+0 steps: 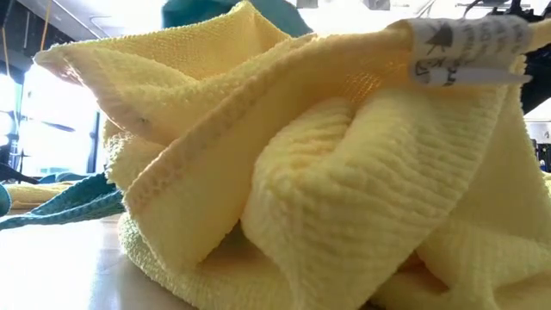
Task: Sort microfiber towel by color & place in baskets
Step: Put the blue towel into the bottom transparent bin
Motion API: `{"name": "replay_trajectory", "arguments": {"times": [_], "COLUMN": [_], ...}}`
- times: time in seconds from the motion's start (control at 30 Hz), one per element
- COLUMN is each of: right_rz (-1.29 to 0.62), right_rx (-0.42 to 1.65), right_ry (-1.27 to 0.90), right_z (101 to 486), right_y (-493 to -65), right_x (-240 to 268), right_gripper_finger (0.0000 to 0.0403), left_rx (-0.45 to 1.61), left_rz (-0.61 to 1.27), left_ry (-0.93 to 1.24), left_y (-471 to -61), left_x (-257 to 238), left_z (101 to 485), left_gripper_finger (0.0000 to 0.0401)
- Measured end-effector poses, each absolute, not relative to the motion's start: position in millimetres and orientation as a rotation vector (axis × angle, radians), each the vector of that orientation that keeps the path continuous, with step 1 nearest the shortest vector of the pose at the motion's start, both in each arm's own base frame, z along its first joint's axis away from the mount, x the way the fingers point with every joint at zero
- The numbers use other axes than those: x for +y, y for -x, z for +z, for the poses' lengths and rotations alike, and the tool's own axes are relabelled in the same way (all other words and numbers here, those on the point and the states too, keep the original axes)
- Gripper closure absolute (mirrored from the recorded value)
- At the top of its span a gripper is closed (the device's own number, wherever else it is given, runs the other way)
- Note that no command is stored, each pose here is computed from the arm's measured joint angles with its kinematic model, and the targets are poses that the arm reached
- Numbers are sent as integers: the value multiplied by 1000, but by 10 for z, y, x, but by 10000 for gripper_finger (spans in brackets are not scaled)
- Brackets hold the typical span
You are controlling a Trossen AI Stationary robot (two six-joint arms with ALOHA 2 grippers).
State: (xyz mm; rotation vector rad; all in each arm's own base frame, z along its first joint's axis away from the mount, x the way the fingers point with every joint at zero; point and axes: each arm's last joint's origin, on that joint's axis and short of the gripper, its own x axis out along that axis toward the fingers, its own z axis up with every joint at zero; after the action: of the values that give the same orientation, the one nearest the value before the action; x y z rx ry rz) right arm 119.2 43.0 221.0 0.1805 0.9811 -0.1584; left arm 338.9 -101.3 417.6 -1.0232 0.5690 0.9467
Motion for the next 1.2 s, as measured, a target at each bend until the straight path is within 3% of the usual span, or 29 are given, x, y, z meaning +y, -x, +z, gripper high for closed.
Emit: {"name": "replay_trajectory", "arguments": {"times": [0.2, 0.4, 0.7, 1.2], "right_rz": [-144, -128, -132, -124], "right_rx": [988, 1000, 999, 977], "right_ry": [-188, -199, -208, -218], "right_z": [2209, 2207, 2207, 2220], "right_y": [-1191, -1187, -1189, -1207], "right_x": [435, 440, 441, 449], "right_gripper_finger": [402, 402, 402, 402], "left_rx": [541, 699, 853, 1040], "left_rz": [893, 1067, 1185, 1094], "left_ry": [1021, 1004, 1023, 1042], "left_y": [-3682, -3686, -3885, -4450], "left_x": [-999, -920, -819, -572], "left_z": [4004, 3751, 3234, 2381], "left_gripper_finger": [401, 401, 401, 401]}}
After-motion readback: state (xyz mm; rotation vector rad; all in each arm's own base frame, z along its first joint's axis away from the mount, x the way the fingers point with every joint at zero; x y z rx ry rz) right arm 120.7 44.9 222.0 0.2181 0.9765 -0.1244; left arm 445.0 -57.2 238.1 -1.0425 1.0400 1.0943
